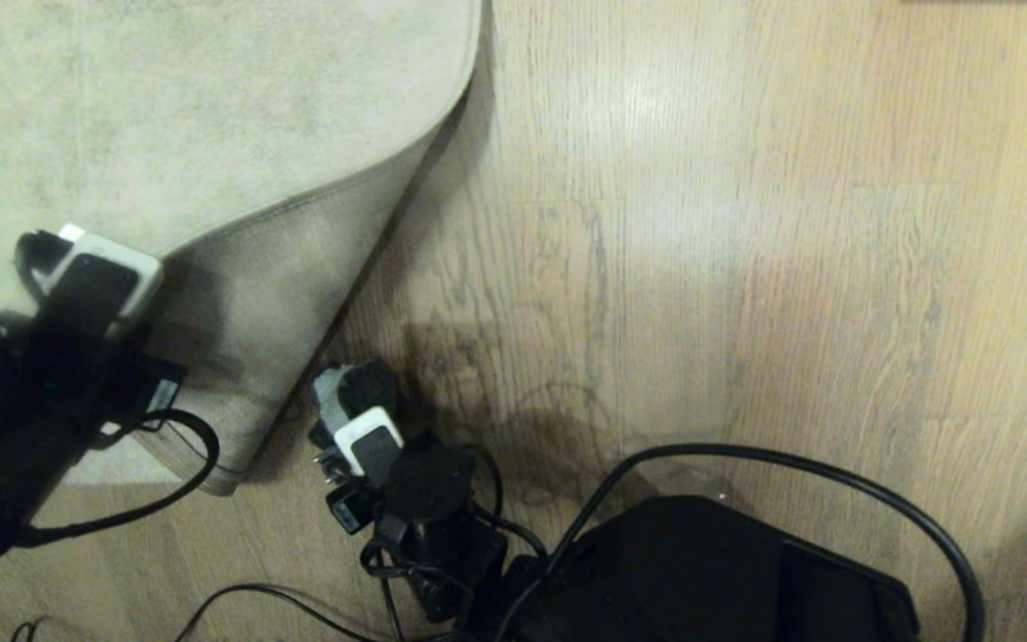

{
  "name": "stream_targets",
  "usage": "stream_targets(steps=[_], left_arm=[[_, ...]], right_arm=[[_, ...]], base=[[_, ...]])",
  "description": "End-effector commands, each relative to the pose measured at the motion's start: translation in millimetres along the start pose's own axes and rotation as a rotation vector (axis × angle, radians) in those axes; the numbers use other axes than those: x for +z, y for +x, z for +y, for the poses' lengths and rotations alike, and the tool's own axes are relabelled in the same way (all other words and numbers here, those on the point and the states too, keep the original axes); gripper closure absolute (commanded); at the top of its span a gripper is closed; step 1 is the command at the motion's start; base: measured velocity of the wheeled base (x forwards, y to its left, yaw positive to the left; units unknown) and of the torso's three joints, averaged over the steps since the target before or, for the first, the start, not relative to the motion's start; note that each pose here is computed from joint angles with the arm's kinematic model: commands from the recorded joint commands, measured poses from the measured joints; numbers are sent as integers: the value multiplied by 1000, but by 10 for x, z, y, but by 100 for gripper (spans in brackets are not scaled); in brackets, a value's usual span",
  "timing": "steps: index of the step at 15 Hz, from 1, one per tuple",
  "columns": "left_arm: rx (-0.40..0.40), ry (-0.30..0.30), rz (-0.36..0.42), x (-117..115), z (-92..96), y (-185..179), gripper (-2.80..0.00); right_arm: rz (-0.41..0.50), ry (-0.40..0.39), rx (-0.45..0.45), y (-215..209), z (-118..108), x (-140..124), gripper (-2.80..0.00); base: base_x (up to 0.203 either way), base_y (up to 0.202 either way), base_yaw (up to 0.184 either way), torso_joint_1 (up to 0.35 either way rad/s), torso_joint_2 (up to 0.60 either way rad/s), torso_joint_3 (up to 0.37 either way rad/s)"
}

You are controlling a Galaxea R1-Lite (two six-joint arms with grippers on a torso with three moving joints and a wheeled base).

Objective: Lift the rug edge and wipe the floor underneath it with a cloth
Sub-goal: Wipe the floor under the carpet with a rag

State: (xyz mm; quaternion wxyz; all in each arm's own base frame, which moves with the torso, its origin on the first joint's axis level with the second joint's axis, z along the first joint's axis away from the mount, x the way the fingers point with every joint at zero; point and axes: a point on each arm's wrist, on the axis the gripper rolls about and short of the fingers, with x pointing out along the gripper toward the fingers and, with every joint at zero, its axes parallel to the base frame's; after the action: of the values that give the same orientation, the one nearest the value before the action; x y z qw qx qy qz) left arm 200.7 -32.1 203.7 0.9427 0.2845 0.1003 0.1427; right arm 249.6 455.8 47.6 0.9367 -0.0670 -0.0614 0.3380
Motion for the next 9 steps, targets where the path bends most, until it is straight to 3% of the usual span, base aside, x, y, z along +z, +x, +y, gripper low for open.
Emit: stream_targets(steps=[1, 9], left_arm=[[7, 2, 3, -2, 0, 8, 0], [3, 7, 6, -13, -8, 4, 0]], right_arm=[[-11, 1, -38, 107, -87, -110, 0], [-93, 6, -175, 372, -701, 135, 0]], base=[[0, 0, 0, 0, 0, 0], [0, 0, 0, 0, 0, 0]])
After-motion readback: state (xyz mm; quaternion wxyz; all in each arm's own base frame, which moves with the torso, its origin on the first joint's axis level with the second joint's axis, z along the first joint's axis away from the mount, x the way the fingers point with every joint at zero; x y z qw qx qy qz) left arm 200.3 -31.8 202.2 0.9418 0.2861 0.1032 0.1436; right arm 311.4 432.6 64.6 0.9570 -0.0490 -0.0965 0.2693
